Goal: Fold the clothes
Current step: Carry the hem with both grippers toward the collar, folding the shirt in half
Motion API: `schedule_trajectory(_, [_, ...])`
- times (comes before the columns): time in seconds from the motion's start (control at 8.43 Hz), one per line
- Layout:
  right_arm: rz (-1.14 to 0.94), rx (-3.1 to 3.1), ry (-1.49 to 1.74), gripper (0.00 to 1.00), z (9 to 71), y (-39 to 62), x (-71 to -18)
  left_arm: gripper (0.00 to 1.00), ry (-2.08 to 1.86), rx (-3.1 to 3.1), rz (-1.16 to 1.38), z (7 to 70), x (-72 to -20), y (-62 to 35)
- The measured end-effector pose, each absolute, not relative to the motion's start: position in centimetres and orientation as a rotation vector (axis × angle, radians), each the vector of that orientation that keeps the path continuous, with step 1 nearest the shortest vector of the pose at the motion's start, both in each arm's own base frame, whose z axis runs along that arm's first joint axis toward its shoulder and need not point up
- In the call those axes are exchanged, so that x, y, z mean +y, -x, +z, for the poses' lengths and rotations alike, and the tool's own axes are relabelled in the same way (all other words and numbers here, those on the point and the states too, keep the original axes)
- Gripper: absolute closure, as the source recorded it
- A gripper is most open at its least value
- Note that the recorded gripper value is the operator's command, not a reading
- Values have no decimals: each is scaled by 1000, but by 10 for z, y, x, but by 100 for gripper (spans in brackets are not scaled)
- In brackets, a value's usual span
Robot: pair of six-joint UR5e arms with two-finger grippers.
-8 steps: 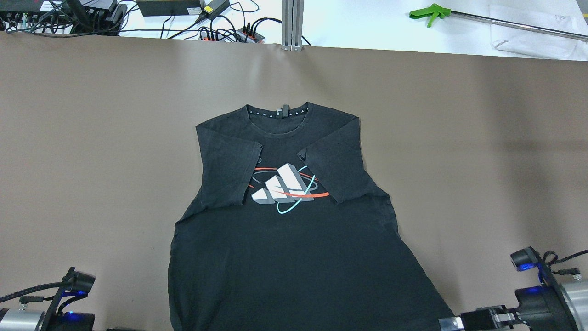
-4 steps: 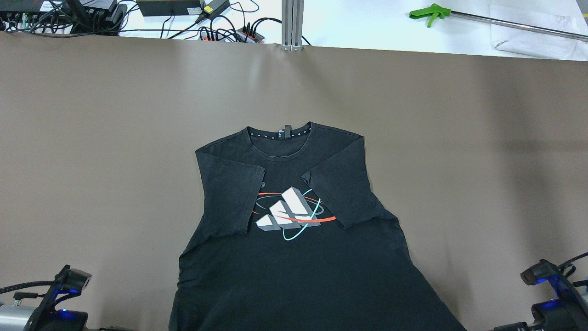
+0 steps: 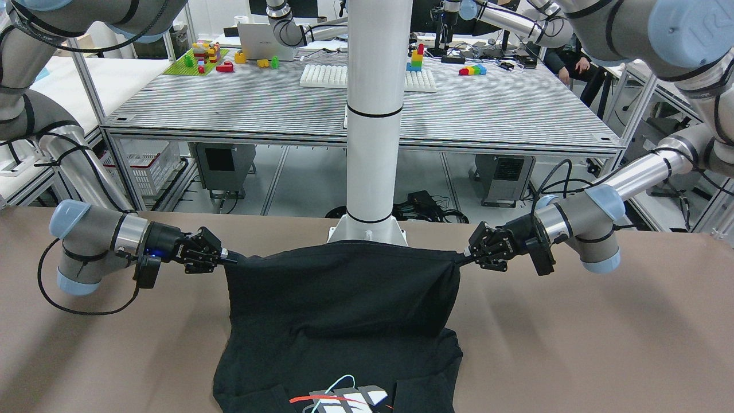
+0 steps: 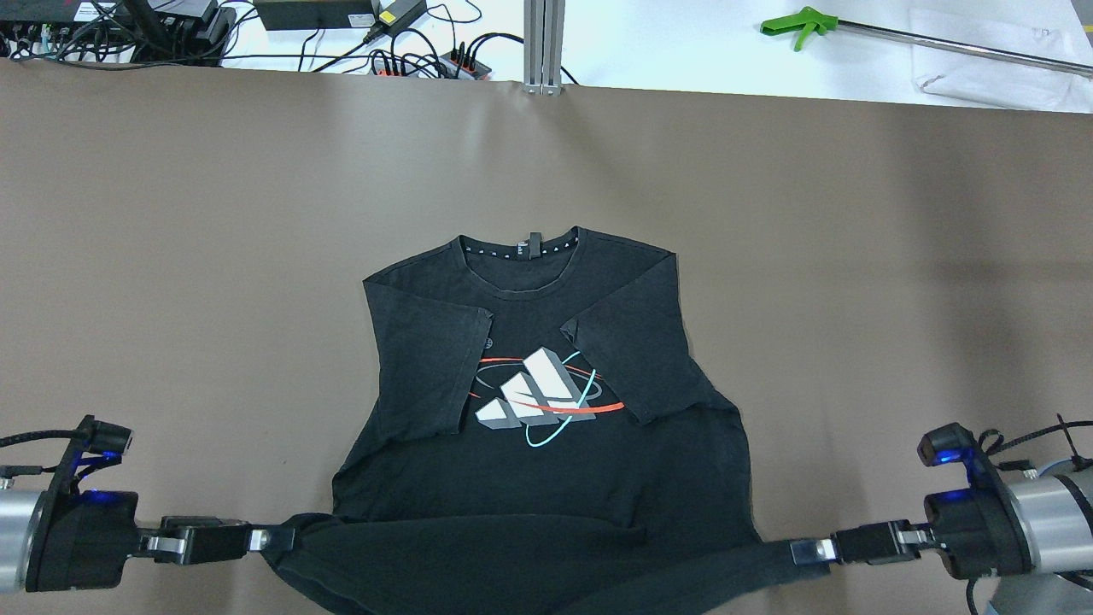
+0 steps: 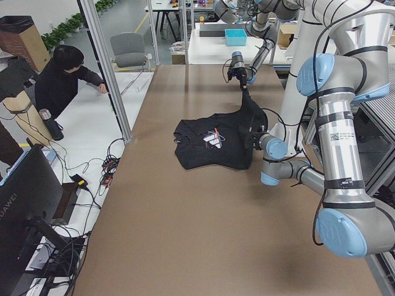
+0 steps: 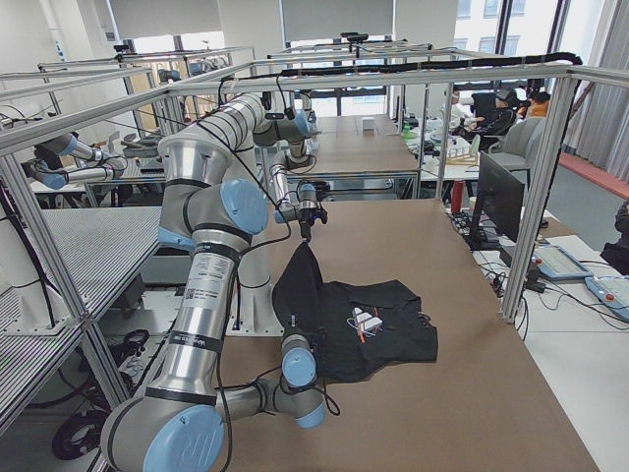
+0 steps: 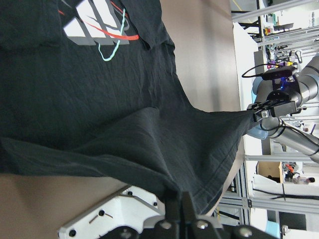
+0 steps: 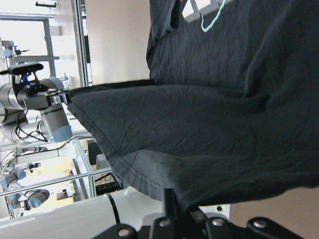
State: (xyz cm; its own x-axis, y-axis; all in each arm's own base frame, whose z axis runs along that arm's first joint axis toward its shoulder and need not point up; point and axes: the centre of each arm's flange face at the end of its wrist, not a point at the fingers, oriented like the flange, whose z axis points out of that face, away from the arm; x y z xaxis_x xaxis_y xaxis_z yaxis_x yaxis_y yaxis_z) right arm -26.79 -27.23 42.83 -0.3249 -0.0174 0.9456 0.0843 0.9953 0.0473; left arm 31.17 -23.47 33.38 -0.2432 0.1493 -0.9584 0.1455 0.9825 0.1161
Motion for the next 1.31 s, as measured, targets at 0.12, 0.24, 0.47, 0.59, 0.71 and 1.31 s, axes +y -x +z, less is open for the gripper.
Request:
schedule_trajectory(0.12, [-57, -1882, 8, 100, 413, 271, -299, 100, -237, 1802, -25, 341, -246, -309])
schedule_trajectory(0.24, [-11, -1861, -28, 100, 395, 272, -327, 100, -254, 1776, -55, 353, -259, -309])
schedule_trajectory(0.47, [51, -1796, -111, 100, 365, 273, -376, 100, -276, 1730, -106, 374, -281, -314])
schedule_trajectory(0.59, [64, -1742, -156, 100, 355, 275, -397, 100, -288, 1709, -129, 383, -291, -315])
schedule_trajectory(0.71, [80, -1685, -194, 100, 348, 275, -418, 100, -303, 1695, -151, 389, -303, -315])
schedule_trajectory(1.31, [154, -1536, -249, 100, 361, 270, -476, 100, -397, 1674, -286, 382, -378, -349])
